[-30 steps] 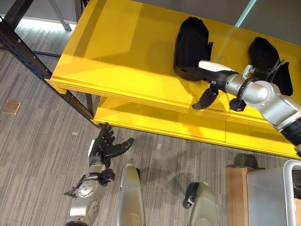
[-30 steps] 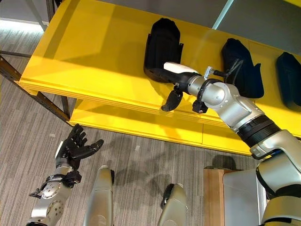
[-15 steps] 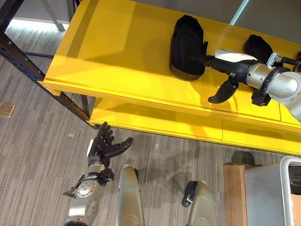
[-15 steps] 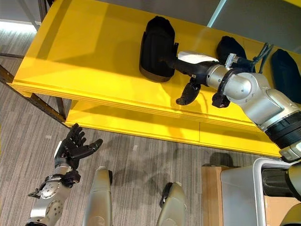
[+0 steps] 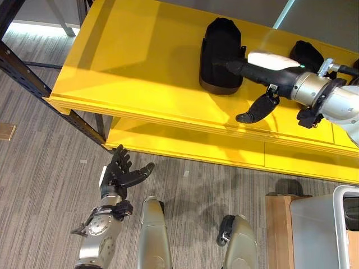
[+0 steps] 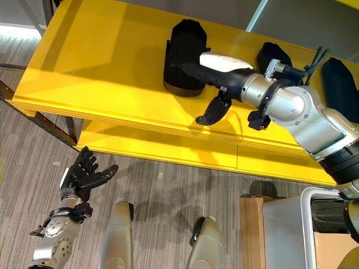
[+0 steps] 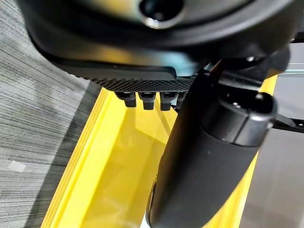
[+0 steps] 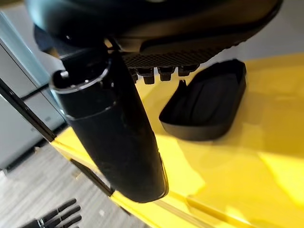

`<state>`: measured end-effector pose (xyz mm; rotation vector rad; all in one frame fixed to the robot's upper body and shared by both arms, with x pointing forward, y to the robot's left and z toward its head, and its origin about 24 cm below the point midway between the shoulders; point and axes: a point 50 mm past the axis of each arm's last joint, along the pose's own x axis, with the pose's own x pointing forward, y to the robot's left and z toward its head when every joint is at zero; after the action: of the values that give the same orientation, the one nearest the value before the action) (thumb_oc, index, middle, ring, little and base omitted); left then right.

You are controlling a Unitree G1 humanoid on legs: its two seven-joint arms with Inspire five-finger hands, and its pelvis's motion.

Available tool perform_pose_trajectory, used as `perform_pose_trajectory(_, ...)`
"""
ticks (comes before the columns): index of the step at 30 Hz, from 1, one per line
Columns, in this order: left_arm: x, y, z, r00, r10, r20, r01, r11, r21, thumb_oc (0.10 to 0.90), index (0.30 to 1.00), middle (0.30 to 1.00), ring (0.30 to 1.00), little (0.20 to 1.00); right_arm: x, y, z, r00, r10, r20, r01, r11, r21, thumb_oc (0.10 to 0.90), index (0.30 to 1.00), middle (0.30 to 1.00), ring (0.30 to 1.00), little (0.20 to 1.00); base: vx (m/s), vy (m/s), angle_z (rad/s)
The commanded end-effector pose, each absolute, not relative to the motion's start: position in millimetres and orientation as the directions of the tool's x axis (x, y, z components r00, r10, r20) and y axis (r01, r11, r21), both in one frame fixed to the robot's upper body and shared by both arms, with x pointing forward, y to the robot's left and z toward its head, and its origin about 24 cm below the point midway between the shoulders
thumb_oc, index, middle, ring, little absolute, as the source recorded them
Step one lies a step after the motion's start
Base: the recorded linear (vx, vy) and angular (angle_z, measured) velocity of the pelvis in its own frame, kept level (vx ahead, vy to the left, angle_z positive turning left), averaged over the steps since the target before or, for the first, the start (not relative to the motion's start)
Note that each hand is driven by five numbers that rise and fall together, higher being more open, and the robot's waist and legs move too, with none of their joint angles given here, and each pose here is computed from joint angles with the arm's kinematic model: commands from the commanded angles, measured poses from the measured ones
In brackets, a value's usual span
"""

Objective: Move parts from the plastic box to the shelf.

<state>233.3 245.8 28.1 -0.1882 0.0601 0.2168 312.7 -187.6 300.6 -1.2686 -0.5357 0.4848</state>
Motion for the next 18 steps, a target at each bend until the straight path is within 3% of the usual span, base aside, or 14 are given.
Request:
perform_pose_trajectory(1,236,251,59,0.977,0.190,0.099,-0.174,0.974,-0.145,0.900,1.000,1.000,1.000,1.000,293,-195,345,0.709,0.610,0.353,0.147,0.362,-0.921,0.900,1.000,1.000,1.000,1.000,0.00,0.000,0.00)
perform_pose_trajectory(11,231,253,55,0.974,0.209,0.083,-0.195,0.970,-0.146,0.900,1.000,1.000,1.000,1.000,288,-213,333,0.728,0.562,0.392,0.166,0.410,-0.897,0.900,1.000,1.000,1.000,1.000,0.00,0.000,-0.02)
perform_pose_trajectory(13,228,253,51,0.972,0.225,0.073,-0.212,0.965,-0.157,0.900,1.000,1.000,1.000,1.000,290,-243,317,0.791,0.441,0.425,0.208,0.459,-0.864,0.900,1.000,1.000,1.000,1.000,0.00,0.005,0.02)
perform_pose_trajectory(18,229,253,51,0.972,0.222,0.073,-0.209,0.966,-0.154,0.900,1.000,1.000,1.000,1.000,289,-244,316,0.792,0.437,0.426,0.210,0.460,-0.863,0.900,1.000,1.000,1.000,1.000,0.00,0.000,-0.02)
